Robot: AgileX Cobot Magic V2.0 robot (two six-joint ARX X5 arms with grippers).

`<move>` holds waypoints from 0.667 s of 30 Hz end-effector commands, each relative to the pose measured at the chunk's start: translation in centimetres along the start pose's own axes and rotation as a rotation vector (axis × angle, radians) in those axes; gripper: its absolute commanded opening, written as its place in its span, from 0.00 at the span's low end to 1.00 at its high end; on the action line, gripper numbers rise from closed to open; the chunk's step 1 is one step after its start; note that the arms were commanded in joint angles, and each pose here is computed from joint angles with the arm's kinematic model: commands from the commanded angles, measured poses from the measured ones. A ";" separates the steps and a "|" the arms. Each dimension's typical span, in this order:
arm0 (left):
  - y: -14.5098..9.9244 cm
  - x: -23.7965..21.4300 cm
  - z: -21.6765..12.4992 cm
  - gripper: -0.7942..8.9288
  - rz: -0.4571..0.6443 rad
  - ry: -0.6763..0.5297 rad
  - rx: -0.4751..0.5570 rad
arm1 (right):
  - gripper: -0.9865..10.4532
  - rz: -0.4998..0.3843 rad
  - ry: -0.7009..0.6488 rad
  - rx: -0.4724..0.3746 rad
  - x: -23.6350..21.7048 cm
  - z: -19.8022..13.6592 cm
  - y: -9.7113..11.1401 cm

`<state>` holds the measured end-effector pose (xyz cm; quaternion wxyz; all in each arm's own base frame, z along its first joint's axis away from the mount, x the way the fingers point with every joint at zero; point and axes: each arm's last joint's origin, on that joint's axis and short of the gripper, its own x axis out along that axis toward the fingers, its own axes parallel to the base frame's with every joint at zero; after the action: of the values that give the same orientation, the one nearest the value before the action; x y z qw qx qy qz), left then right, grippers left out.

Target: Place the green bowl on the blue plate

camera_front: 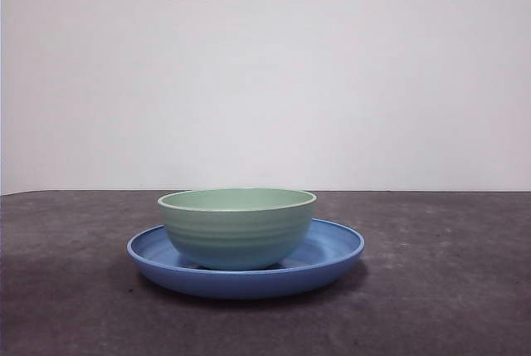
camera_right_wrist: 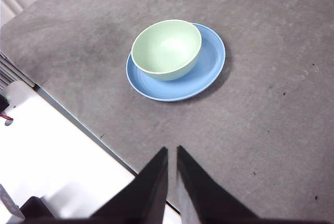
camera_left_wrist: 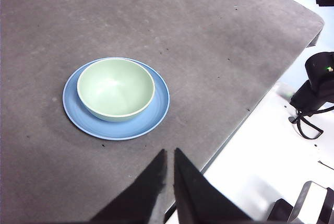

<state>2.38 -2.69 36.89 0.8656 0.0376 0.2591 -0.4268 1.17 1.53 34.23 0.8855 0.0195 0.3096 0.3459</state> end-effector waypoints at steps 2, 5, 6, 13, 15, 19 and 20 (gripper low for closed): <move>-0.1 -0.2 0.3 0.10 -0.008 -0.018 0.009 | 0.10 0.007 -0.013 -0.006 -0.1 0.2 0.1; -0.1 -0.2 0.3 0.10 -0.008 -0.018 0.009 | 0.11 0.007 -0.013 -0.006 -0.1 0.2 0.1; -0.1 -0.2 0.3 0.10 -0.008 -0.018 0.009 | 0.11 0.007 -0.013 -0.006 -0.1 0.2 0.1; 0.1 -0.3 0.2 0.10 0.054 -0.034 -0.022 | 0.11 0.007 -0.013 -0.006 -0.1 0.2 0.1; 0.3 -0.3 0.3 0.10 0.101 -0.049 -0.037 | 0.11 0.007 -0.013 -0.006 -0.1 0.2 0.1; 1.0 -0.1 0.8 0.10 0.225 -0.157 0.004 | 0.11 0.007 -0.013 -0.006 -0.1 0.2 0.1; 1.3 0.1 0.9 0.10 0.253 -0.200 0.012 | 0.11 0.007 -0.013 -0.006 -0.1 0.2 0.1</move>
<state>3.58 -2.17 37.06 0.9288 0.0198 0.1909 -0.3170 1.17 1.53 34.23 0.8855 0.0195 0.3096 0.3459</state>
